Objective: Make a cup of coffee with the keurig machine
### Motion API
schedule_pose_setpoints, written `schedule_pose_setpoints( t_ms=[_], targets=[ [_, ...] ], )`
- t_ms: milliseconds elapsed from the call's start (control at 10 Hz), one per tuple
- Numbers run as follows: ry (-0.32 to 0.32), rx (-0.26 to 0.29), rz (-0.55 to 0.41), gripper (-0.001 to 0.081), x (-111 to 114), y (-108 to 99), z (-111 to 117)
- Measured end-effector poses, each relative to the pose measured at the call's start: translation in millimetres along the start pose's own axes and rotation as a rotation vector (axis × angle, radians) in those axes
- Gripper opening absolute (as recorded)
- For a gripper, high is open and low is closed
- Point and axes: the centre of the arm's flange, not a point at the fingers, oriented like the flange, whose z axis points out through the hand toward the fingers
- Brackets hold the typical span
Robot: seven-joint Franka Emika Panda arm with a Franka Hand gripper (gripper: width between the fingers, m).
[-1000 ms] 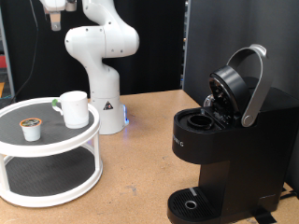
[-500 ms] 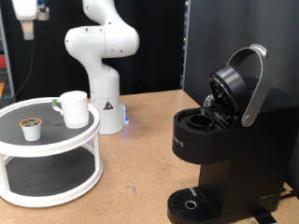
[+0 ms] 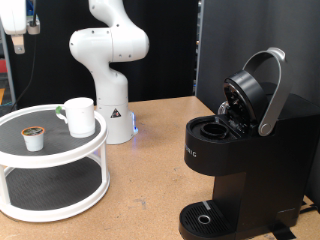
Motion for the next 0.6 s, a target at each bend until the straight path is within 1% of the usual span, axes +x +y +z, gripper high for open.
schedule_pose_setpoints(
  t_ms=[100,200,300,600],
  targets=[
    [0.002,-0.001,0.0,0.0808,0.2,-0.1,0.3],
    [0.011,-0.018,-0.036,0.0808,0.6,1.2,3.1],
    [0.025,-0.04,-0.076,0.0808,0.3,3.2,13.6],
    [0.026,-0.098,-0.109,0.0808,2.7,4.9,64.6]
  ],
)
